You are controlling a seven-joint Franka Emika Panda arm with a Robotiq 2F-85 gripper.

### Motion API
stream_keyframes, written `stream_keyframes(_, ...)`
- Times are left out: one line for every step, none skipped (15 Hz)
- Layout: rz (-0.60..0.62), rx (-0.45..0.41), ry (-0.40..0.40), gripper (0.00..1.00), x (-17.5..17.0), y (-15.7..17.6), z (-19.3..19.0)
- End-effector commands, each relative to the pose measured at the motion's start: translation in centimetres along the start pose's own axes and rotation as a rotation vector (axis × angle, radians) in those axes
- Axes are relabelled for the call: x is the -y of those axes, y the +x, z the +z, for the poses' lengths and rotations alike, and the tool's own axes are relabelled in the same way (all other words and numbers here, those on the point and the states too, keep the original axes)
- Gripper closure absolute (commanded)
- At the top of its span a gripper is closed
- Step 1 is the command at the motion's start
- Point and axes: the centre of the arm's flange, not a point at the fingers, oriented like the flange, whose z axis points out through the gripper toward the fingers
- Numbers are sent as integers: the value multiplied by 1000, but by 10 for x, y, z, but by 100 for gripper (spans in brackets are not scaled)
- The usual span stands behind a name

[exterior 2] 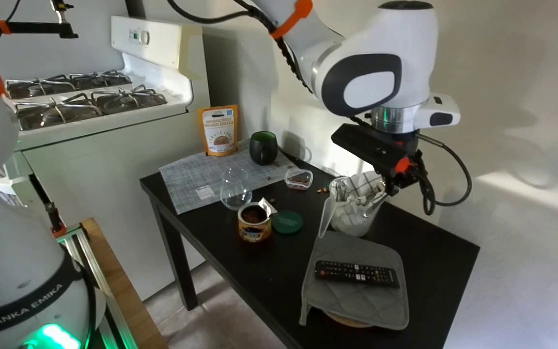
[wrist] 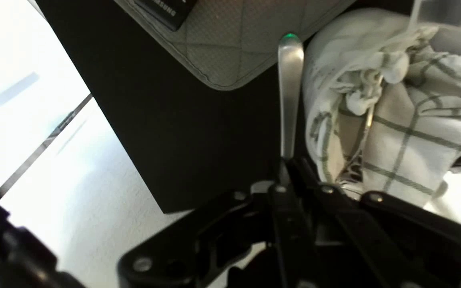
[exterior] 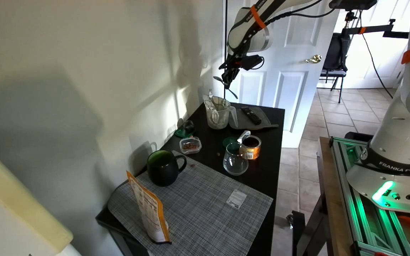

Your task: Put the silver fork and spoon in the jug.

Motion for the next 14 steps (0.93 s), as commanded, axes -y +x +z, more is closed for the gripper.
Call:
stream_keyframes(-54,-100,-5,98,34,-57,-50)
stream_keyframes(-68,-134,0,98,40,-61,-58)
stream_keyframes(-79,-165,4,98,44,-61,-63)
stream_keyframes(-84,-200,5,98,48,-61,-69)
stream_keyframes(-90,-220,14,98,50,-57,-70)
stream_keyframes(-99,-233,21,98,53,-54,-74)
stream_keyframes(-103,-252,31,98,55,-49,-74)
stream_keyframes(-109,-253,50,98,56,-42,-70)
stream_keyframes(-118,-252,67,98,58,-35,-70)
stream_keyframes(-119,-252,79,98,59,-28,-63)
stream_keyframes(-121,-251,89,98,61,-22,-60)
stream_keyframes(-112,-254,97,98,61,-14,-53)
stream_keyframes(-103,-249,103,98,62,-6,-46)
stream_keyframes(-93,-250,104,98,63,1,-39)
